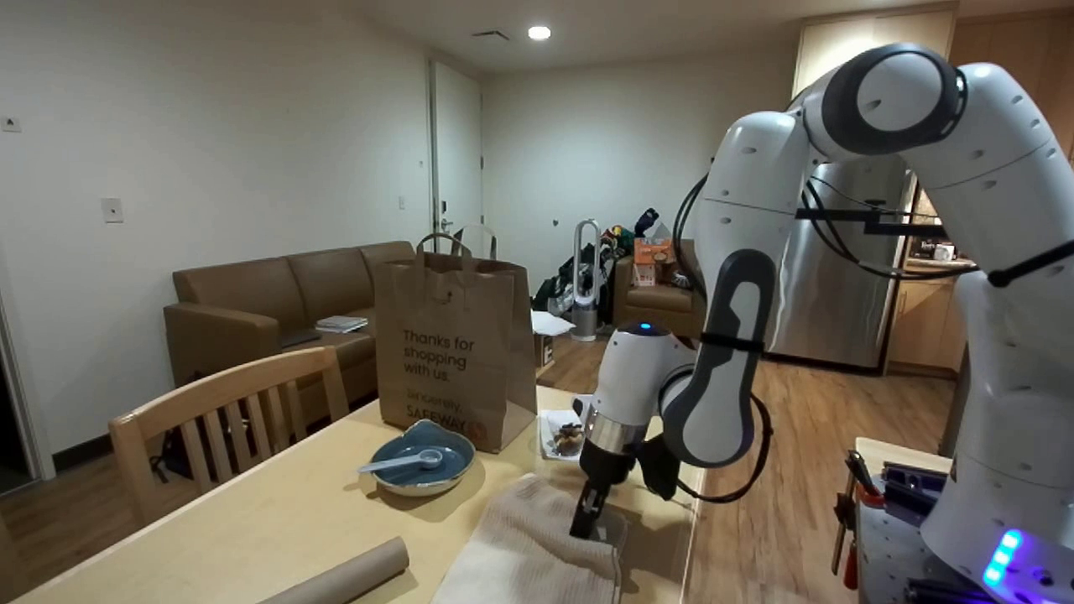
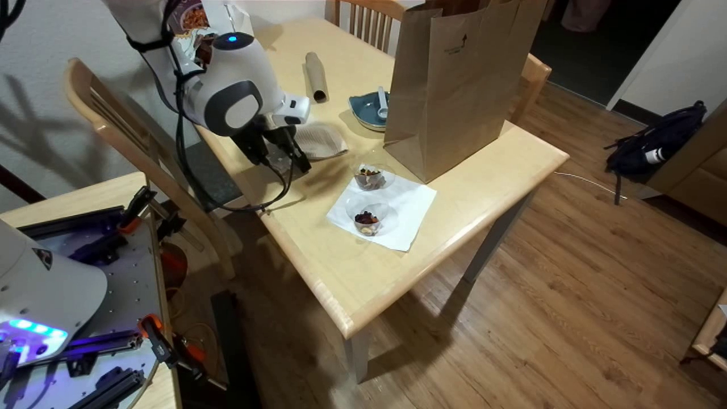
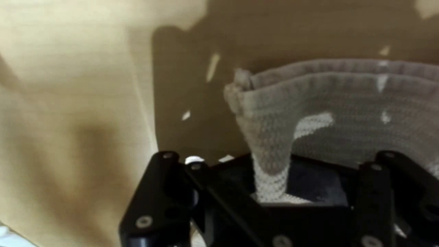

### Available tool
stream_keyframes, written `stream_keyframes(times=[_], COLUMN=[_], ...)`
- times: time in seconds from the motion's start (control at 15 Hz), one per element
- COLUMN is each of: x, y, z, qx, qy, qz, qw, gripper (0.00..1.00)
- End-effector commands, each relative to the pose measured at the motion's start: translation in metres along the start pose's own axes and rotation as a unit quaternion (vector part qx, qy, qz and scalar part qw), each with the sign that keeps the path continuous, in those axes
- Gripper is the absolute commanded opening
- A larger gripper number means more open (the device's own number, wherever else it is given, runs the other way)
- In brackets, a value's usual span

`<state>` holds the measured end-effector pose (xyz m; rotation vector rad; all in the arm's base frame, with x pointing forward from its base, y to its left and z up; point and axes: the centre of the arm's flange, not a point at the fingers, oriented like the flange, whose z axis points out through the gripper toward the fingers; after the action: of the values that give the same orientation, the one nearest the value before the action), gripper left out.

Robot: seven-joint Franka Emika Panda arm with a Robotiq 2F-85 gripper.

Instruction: Wipe the table with the towel

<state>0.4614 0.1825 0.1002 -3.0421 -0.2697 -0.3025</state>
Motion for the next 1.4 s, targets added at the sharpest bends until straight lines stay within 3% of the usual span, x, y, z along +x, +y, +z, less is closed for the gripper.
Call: stream_keyframes(times=[0.0,0.53,0.6,0.67,0.87,1.07,1.33], x=[-0.002,-0.007,-0.007,-0.006,0.000,0.005,0.005], y=[-0.019,-0.055,-0.057,-0.054,-0.026,-0.007,0.005], z=[0.014,0.024,0.022,0.018,-0.007,-0.034,-0.046], qx=[0.004,0.023,0.027,0.024,-0.010,-0.013,-0.015], qy=[-0.005,-0.011,-0.015,-0.016,-0.014,0.027,0.026], qz=[-0.024,-0.083,-0.079,-0.068,-0.003,0.019,0.029], qw=[0.9997,0.9962,0.9964,0.9972,0.9998,0.9994,0.9991], gripper=[0.02,0.03,0.28,0.29,0.46,0.66,0.91])
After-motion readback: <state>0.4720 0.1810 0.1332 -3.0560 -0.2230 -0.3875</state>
